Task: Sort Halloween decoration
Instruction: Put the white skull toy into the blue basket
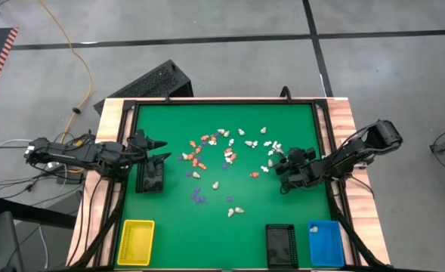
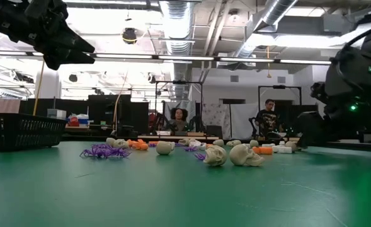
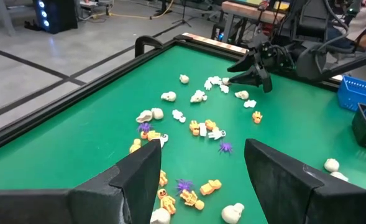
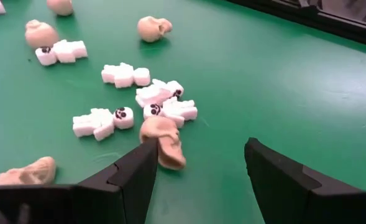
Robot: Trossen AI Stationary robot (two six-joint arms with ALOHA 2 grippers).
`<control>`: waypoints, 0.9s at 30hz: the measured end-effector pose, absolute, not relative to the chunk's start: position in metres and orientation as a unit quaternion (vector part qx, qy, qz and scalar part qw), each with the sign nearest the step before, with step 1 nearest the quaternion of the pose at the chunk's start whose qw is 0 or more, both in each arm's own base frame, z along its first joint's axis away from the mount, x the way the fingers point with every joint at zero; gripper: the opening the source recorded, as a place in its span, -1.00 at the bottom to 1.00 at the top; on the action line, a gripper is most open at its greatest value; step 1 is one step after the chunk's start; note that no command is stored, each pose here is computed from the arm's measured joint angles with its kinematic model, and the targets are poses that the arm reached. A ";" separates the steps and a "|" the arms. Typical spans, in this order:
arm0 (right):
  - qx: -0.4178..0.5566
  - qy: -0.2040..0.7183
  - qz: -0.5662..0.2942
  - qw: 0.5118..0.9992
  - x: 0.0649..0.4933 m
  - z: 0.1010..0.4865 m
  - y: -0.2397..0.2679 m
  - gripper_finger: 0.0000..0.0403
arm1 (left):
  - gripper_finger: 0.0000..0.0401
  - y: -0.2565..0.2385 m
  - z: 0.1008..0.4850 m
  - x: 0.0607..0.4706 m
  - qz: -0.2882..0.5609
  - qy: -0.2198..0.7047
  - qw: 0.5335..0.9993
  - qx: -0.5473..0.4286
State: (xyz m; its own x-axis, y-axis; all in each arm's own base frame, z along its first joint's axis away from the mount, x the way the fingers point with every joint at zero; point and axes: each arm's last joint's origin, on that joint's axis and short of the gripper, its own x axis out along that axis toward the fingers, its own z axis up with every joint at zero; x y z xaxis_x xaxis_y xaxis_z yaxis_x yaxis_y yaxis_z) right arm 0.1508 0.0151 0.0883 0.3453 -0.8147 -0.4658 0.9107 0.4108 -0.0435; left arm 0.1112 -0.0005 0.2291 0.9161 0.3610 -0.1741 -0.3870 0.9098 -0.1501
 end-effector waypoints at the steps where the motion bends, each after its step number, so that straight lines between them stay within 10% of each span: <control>1: 0.112 0.212 -0.529 0.814 0.151 0.088 0.015 0.29 | 0.10 -0.001 0.229 0.111 0.192 0.072 0.975 -0.090; 27: 0.088 0.211 -0.520 0.823 0.153 0.082 -0.001 0.29 | 0.10 -0.001 0.227 0.111 0.192 0.083 0.975 -0.075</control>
State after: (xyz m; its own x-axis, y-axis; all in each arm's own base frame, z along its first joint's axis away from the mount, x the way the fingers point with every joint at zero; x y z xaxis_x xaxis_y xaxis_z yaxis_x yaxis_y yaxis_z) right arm 0.1529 -0.0009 0.0821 0.3696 -0.8194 -0.4381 0.8933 0.4432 -0.0752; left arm 0.1109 -0.0005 0.2270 0.9123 0.3622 -0.1911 -0.3872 0.9149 -0.1144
